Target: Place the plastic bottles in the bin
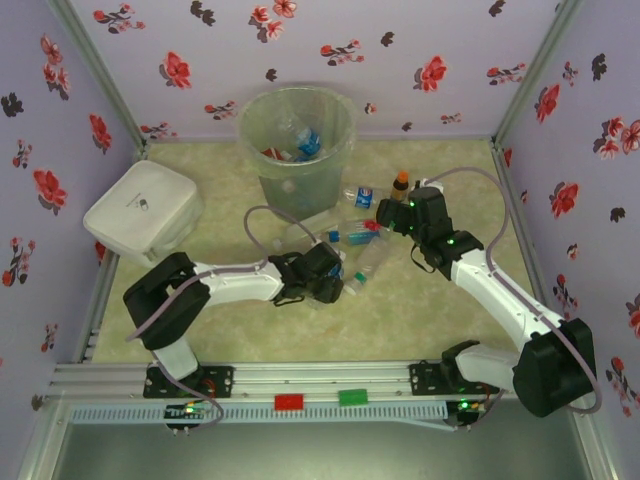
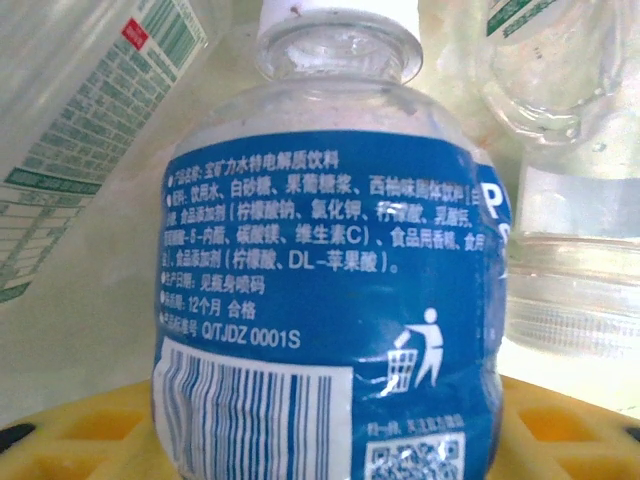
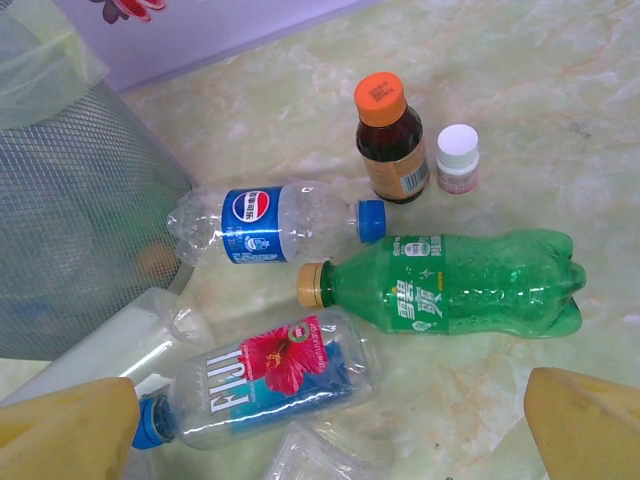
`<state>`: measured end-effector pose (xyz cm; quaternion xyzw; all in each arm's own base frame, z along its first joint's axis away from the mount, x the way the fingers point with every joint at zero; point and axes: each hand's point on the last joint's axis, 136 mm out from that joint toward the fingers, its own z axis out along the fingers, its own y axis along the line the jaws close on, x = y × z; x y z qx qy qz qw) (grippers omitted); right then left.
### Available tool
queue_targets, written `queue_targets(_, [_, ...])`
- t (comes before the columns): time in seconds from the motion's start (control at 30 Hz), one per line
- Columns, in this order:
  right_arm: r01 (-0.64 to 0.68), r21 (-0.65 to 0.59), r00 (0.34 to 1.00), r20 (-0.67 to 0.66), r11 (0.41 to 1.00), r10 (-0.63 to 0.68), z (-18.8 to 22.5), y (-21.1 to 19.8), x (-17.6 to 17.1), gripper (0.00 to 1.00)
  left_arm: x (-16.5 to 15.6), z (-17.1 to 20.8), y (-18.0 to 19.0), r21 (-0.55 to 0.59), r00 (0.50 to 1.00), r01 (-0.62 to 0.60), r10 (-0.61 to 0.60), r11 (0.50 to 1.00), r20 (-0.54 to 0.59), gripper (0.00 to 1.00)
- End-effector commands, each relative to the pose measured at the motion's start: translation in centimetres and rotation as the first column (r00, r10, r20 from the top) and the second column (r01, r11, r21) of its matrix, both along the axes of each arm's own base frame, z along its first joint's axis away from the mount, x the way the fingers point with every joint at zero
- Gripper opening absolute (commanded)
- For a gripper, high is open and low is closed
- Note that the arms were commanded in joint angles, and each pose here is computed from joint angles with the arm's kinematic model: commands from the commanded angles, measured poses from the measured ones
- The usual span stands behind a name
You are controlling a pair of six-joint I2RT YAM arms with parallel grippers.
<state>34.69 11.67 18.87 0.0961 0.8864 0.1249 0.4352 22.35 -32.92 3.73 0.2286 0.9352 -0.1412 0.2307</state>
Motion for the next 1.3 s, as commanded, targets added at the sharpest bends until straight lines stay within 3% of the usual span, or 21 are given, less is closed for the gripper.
queue_targets(0.0, [0.01,0.037,1.0,0.007,0.999,-0.01,-0.1,0.2,0.5,1.0,-0.4,0.8,0.9,-0.014,1.0,-0.005,0.006,1.0,0.024,0.57])
queue_targets(0.3, [-0.008,0.173,1.0,-0.028,0.985,0.013,-2.2,2.2,0.9,1.0,-0.9,7.1,2.1,-0.231,0.992,-0.075,0.096,0.97,0.082,0.56])
queue_targets(0.5, [0.025,0.23,0.998,-0.057,0.973,-0.012,-4.5,2.4,0.8,1.0,-0.6,12.9,4.0,-0.397,0.969,-0.1,0.18,0.912,0.169,0.56])
queue_targets(0.63, [0.034,0.26,0.998,-0.061,0.965,-0.019,-5.0,2.5,0.6,1.0,1.2,17.6,5.7,-0.473,0.941,-0.111,0.245,0.874,0.233,0.56])
queue_targets(0.83, [0.034,0.278,0.997,-0.069,0.96,-0.016,-5.7,2.6,0.2,1.0,4.1,27.0,6.3,-0.564,0.863,-0.002,0.287,0.825,0.416,0.55])
queue_targets(1.0, [0.029,0.289,0.998,-0.066,0.957,-0.01,-5.6,2.8,0.2,1.0,6.4,32.7,5.6,-0.575,0.8,0.096,0.281,0.813,0.531,0.54])
queue_targets(1.13, [0.026,0.287,0.998,-0.063,0.958,-0.008,-5.4,2.8,0.1,1.0,9.6,35.6,6.3,-0.522,0.753,0.086,0.288,0.849,0.592,0.54])
queue_targets(1.27, [0.028,0.282,0.998,-0.07,0.959,-0.009,-5.5,2.6,-0.2,1.0,13.4,36.6,7.9,-0.44,0.748,0.017,0.28,0.898,0.602,0.54])
